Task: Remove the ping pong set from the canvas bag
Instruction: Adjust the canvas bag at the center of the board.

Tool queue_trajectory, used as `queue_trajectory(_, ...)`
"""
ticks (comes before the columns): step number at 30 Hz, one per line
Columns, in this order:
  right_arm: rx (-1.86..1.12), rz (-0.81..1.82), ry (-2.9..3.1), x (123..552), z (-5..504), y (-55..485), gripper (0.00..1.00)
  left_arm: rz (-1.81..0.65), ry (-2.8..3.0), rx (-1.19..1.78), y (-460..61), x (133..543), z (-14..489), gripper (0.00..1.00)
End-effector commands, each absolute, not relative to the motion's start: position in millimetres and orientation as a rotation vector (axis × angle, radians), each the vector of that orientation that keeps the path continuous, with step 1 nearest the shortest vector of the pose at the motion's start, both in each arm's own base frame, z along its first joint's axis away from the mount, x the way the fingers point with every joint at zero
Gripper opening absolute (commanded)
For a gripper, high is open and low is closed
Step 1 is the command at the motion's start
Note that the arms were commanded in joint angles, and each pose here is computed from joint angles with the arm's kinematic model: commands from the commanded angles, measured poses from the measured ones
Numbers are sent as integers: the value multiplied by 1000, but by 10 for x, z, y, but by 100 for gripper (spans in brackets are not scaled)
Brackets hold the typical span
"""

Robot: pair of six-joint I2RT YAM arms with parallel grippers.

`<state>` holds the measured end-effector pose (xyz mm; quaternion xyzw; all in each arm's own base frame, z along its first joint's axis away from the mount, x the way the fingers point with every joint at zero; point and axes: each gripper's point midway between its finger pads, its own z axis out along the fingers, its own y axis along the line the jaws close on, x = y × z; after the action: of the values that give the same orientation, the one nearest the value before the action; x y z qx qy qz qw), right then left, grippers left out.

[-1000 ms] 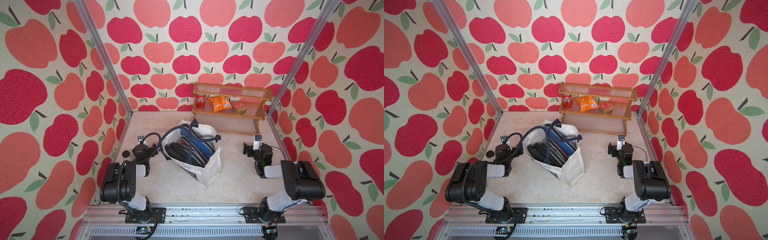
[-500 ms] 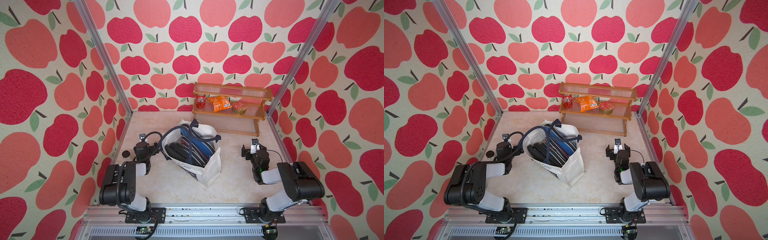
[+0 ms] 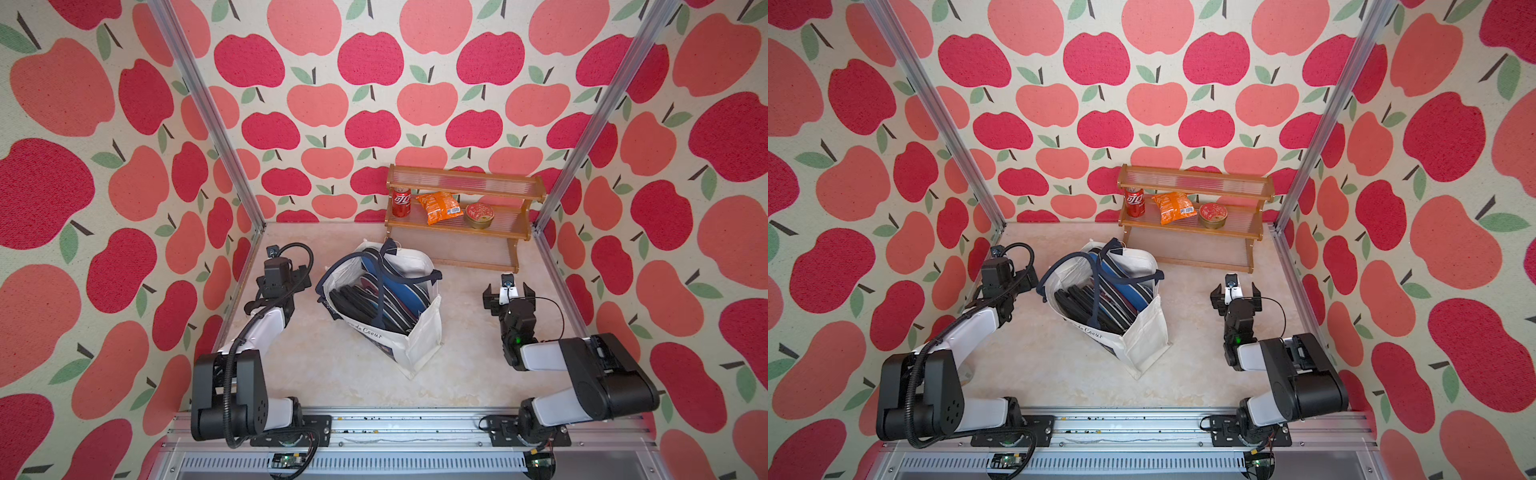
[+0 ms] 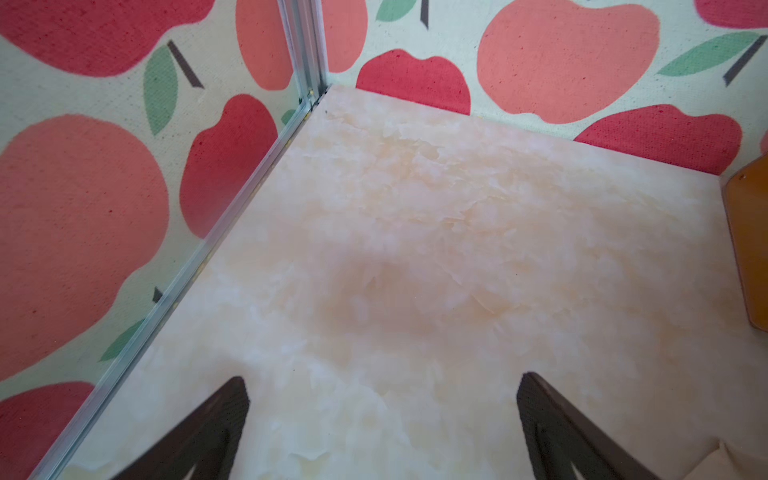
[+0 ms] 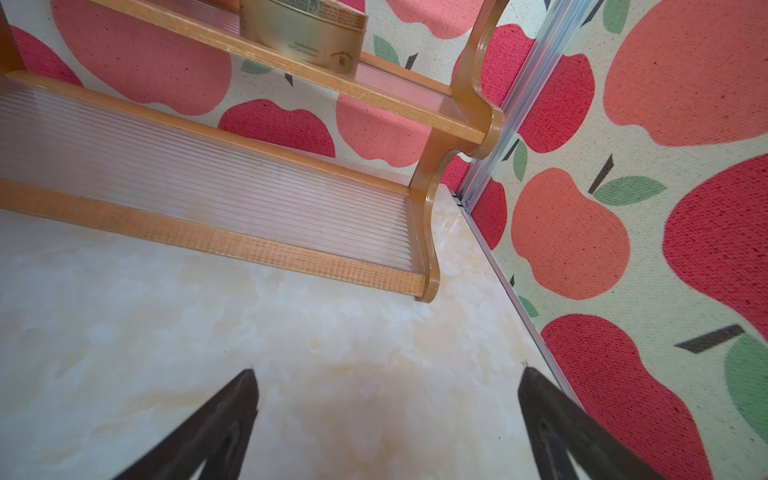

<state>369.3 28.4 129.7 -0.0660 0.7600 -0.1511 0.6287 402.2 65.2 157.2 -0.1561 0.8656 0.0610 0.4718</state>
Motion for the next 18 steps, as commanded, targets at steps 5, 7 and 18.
queue_trajectory(5,10,-448,1761,3692,1605,46,99,147,2316,-627,754,3714,1837,99)
queue_trajectory(7,31,-432,1777,3696,1687,38,99,54,2349,-671,655,3650,1864,99)
queue_trajectory(18,87,75,1889,3716,2537,533,99,-328,2398,-692,154,3409,2146,100)
